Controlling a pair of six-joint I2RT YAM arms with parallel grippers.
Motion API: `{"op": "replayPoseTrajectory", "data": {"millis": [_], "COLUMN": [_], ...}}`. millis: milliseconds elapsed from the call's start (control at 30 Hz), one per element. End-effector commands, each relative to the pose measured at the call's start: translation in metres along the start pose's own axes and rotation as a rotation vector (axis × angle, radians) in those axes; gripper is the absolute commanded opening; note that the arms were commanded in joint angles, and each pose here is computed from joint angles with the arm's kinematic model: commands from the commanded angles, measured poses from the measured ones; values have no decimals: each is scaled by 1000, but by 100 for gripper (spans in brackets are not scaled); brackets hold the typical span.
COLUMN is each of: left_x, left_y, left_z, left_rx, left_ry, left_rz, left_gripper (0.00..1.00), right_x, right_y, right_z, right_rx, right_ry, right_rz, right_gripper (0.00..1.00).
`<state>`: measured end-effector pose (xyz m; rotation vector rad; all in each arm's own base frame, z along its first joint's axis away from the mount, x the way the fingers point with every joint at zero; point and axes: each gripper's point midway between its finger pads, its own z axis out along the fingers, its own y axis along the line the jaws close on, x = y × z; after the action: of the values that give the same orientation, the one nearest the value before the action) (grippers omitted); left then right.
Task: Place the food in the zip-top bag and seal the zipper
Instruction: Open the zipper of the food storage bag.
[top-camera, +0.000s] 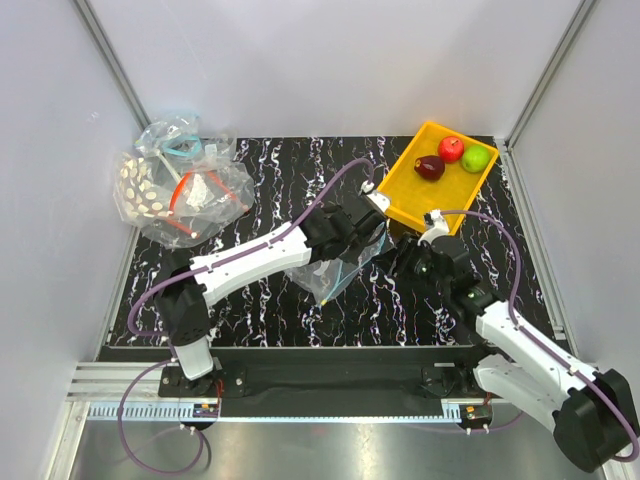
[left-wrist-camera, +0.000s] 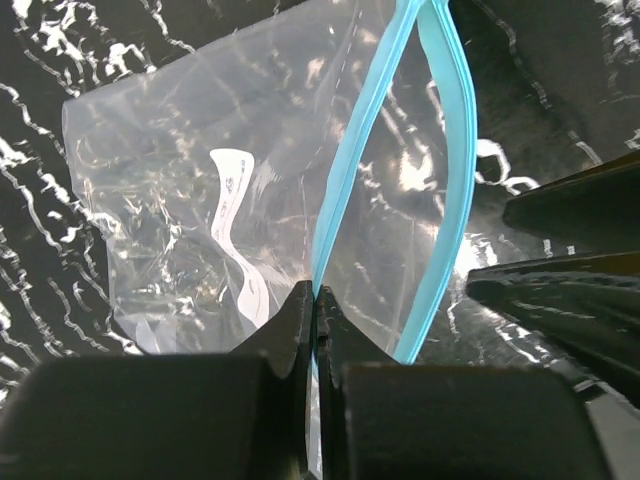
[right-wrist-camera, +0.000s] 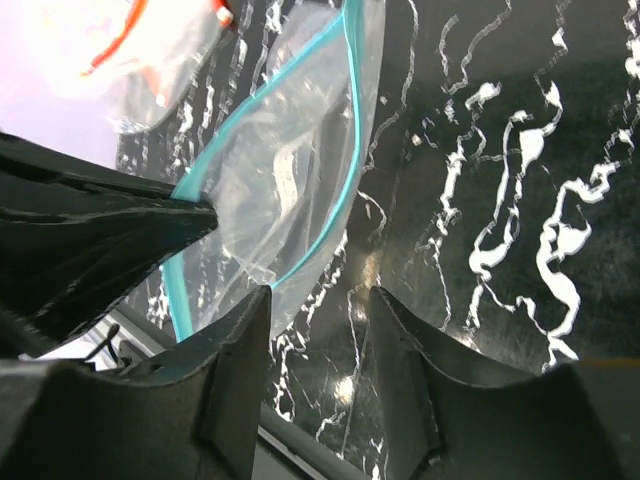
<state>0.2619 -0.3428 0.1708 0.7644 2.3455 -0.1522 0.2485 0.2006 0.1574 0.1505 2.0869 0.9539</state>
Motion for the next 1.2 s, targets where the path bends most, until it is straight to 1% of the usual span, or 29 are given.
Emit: {"op": "replayPoseTrajectory", "data": {"millis": [0, 100, 167, 200, 400, 467, 567, 600, 667, 733, 767, 833, 900, 967, 1033, 1067, 1167], "left_x": [-20, -25, -27, -24, -30, -30, -24, -25, -10, -11, -2, -4, -4, -6, -12, -14, -19], "left_y": [-13, -15, -14, -14, -15, -15, -15, -17, -18, -23, -23, -27, -27, -27, -25, -23, -22], "left_z": [-5, -9, -11, -10, -14, -14, -9, -5, 5, 8, 12, 12, 10, 6, -2, -5, -12], "left_rx": [70, 80, 81, 82, 98, 100, 94, 100, 101, 125, 125, 148, 154, 160, 165, 163, 166], "left_ry": [-74, -88, -95, -90, -140, -141, -129, -140, -119, -143, -127, -144, -152, -162, -190, -199, -213], "left_rz": [-54, -65, -70, -72, -110, -112, -121, -136, -145, -176, -178, -203, -218, -226, -237, -237, -240], "left_gripper": [0, 0, 0, 0, 0, 0, 0, 0, 0, 0, 0, 0, 0, 0, 0, 0, 0], "right_x": [-3, 2, 2, 3, 21, 26, 16, 11, 4, -2, -5, -8, -4, -2, 4, 6, 16], "right_y": [8, 7, 8, 7, -6, -12, -2, 2, 5, 9, 11, 12, 5, 0, -7, -9, -16], "right_z": [-1, 9, 13, 15, 27, 28, 26, 23, 19, 14, 13, 12, 12, 14, 19, 21, 28], "right_rx": [2, 7, 16, 23, 86, 107, 71, 59, 57, 45, 45, 41, 80, 108, 134, 140, 152], "right_ry": [35, 58, 58, 62, 100, 99, 55, 37, 12, -15, -24, -33, -18, -13, 11, 15, 35], "right_rz": [-14, -2, 4, 3, 16, 37, 41, 37, 37, 38, 42, 39, 46, 57, 57, 67, 90], "right_gripper": [51, 57, 63, 64, 61, 64, 66, 68, 70, 75, 76, 77, 77, 71, 68, 64, 64]}}
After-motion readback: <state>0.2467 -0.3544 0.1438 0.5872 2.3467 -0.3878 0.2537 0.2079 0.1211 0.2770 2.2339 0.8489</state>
